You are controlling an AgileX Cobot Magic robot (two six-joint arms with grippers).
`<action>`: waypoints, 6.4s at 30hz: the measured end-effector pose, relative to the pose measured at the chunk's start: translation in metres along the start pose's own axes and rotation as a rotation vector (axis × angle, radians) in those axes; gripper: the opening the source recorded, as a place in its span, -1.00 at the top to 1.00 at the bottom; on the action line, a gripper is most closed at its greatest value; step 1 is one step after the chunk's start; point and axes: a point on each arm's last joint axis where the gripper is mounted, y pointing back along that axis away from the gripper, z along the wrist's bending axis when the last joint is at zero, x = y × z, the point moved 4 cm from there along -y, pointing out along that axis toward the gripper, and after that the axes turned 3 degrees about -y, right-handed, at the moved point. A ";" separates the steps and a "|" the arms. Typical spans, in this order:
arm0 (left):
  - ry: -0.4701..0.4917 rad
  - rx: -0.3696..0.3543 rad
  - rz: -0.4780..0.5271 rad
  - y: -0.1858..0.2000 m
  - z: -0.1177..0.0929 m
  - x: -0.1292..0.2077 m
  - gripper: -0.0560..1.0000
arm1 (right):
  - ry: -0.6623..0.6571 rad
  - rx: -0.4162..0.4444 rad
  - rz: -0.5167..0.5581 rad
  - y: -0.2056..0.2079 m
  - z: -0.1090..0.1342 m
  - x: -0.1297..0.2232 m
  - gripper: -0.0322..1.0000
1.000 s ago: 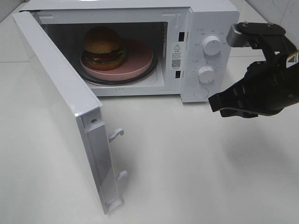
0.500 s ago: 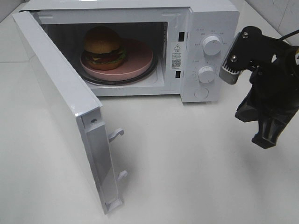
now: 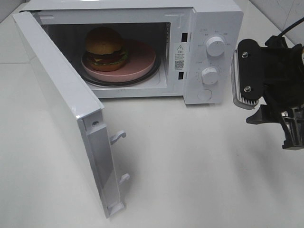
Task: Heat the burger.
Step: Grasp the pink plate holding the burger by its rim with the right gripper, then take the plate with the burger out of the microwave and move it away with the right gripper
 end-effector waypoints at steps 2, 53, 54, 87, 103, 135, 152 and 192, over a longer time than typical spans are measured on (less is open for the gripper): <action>0.000 0.000 0.000 0.000 0.000 0.000 -0.77 | 0.009 0.013 0.007 0.000 -0.002 0.001 -0.16; 0.000 0.000 0.000 0.000 0.000 0.000 -0.77 | 0.267 0.159 -0.208 -0.078 -0.046 -0.143 -0.72; 0.000 0.000 0.000 0.000 0.000 0.000 -0.77 | 0.267 0.159 -0.208 -0.078 -0.046 -0.143 -0.72; 0.000 0.000 0.000 0.000 0.000 0.000 -0.77 | 0.272 0.198 -0.270 -0.182 -0.073 -0.200 -0.64; 0.000 0.000 0.000 0.000 0.000 0.000 -0.77 | 0.211 0.189 -0.237 -0.221 -0.086 -0.190 -0.59; 0.000 0.000 0.000 0.000 0.000 0.000 -0.77 | 0.145 0.118 -0.213 -0.218 -0.079 -0.195 0.75; 0.000 0.000 0.000 0.000 0.000 0.000 -0.77 | 0.241 0.004 -0.145 -0.181 -0.077 -0.189 0.75; 0.000 0.000 0.000 0.000 0.000 0.000 -0.77 | 0.422 0.133 -0.278 -0.123 -0.016 -0.144 0.75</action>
